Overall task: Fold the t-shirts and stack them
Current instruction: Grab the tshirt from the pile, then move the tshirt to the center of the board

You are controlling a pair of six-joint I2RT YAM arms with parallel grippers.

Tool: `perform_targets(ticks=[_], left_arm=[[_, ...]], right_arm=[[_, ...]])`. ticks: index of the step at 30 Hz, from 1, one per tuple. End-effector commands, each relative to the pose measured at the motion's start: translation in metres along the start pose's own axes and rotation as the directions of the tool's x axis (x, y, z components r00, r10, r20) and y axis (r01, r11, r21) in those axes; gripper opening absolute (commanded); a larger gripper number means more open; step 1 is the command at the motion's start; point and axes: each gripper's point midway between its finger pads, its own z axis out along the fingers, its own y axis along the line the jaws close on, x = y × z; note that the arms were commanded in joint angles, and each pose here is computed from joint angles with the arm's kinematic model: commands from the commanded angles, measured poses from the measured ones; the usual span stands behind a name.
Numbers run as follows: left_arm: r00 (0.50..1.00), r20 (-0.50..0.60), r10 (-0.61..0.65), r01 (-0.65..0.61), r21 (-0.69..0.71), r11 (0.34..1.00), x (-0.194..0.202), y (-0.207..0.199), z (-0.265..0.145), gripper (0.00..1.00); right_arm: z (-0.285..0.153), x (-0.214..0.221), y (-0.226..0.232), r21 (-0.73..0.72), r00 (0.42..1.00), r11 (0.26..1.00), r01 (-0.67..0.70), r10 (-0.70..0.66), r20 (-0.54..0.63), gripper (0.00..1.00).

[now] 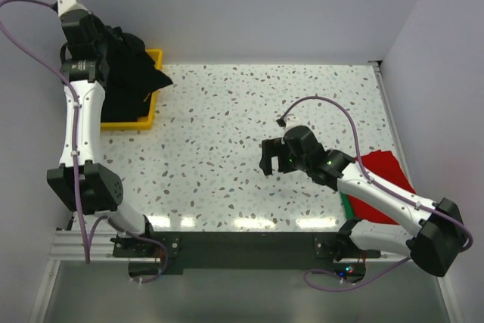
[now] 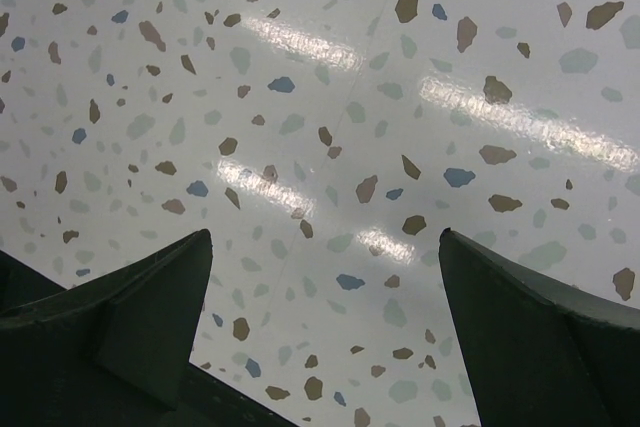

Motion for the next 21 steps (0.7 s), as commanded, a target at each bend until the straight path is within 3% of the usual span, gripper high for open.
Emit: perform_targets(ticks=[1,6,14,18,21], left_arm=[[0.988,0.149,0.048,-0.083,0.237,0.968,-0.049,-0.080,-0.051,0.00],[0.974,0.225,0.026,-0.122,0.424,0.897,-0.071,-0.140,-0.109,0.00],[0.970,0.244,-0.006,-0.155,0.638,0.754,-0.070,-0.216,-0.182,0.00],[0.977,0.212,-0.006,-0.147,0.701,0.698,-0.051,-0.245,-0.199,0.00],[0.989,0.146,0.034,-0.131,0.735,0.666,-0.011,-0.272,-0.199,0.00]], right_arm=[[-0.005,-0.028,0.010,-0.022,0.997,1.000,0.002,0.000,0.082,0.99],[-0.013,-0.046,0.014,-0.019,0.993,1.000,0.011,-0.009,0.119,0.99],[-0.023,-0.063,0.013,-0.003,0.985,1.000,0.015,-0.014,0.173,0.99],[-0.028,-0.067,0.014,-0.007,0.982,1.000,0.010,-0.008,0.188,0.99],[-0.028,-0.066,0.013,-0.002,0.982,1.000,-0.002,0.002,0.190,0.99]])
